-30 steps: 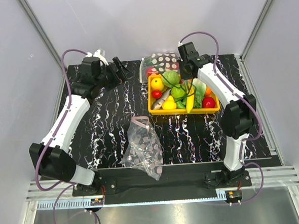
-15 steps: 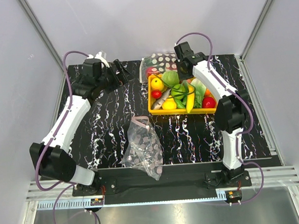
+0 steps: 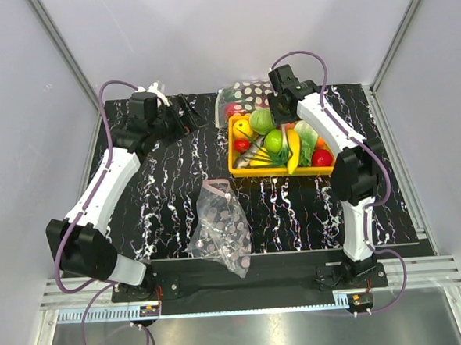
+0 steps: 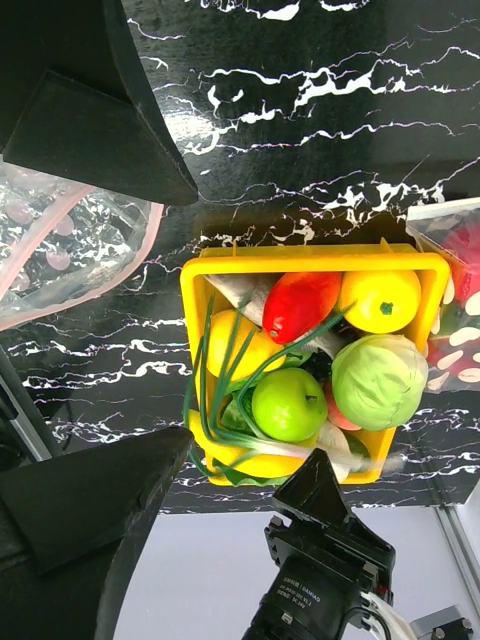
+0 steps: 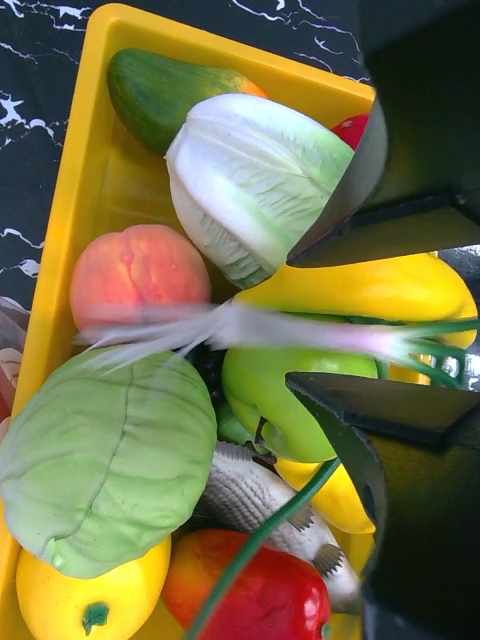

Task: Open the zip-top bag and remove the fake food
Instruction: Place the fake vegetable in the bin, then reset both arms

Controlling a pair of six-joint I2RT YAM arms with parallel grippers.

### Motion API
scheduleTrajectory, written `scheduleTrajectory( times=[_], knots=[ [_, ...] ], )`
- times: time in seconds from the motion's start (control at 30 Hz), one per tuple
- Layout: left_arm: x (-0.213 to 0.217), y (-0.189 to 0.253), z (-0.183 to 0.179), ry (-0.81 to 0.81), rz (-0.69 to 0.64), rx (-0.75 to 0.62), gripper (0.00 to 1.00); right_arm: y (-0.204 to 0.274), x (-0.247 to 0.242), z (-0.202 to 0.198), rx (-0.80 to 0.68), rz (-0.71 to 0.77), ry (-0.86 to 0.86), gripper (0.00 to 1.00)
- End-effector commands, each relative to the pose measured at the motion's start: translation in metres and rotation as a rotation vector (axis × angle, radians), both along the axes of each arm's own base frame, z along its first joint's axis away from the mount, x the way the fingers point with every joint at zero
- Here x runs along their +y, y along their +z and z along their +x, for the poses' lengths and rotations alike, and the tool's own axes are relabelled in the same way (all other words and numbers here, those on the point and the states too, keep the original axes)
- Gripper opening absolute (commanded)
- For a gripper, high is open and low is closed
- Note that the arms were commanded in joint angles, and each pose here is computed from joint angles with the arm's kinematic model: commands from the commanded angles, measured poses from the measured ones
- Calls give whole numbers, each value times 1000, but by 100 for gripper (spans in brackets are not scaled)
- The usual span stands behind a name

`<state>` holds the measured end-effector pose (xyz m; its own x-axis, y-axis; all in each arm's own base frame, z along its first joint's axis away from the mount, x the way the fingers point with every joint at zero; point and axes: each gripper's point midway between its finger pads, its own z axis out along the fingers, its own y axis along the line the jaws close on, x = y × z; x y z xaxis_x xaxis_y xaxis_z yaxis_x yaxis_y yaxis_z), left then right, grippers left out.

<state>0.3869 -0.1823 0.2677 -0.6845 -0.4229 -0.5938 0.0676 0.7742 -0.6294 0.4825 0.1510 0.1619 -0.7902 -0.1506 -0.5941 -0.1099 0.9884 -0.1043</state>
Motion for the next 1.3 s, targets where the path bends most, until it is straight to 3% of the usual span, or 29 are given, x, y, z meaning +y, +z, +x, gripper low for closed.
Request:
scheduleTrajectory(
  times=[0.0, 0.2, 0.3, 0.47, 0.77, 0.8, 0.87, 1.27],
  knots=[
    [1, 18, -1, -6, -4, -72, 99, 10, 8, 0, -17, 27, 13, 53],
    [3, 21, 5, -16, 28, -98, 99, 36, 9, 5, -77, 47, 13, 57],
    [6, 24, 7, -16, 56, -119, 99, 48, 12, 4, -94, 70, 15, 69],
    [17, 39, 10, 1, 119, -186, 99, 83, 23, -1, -166, 169, 37, 99],
    [63, 69, 11, 154, 223, -274, 99, 144, 20, -28, -360, 454, 37, 100],
    [70, 68, 10, 174, 247, -267, 99, 123, 6, -30, -328, 487, -21, 100],
    [79, 73, 9, 205, 266, -273, 99, 131, -9, -27, -396, 548, -49, 100],
    [105, 94, -2, 280, 340, -318, 99, 151, -120, -53, -566, 466, -254, 100]
  ],
)
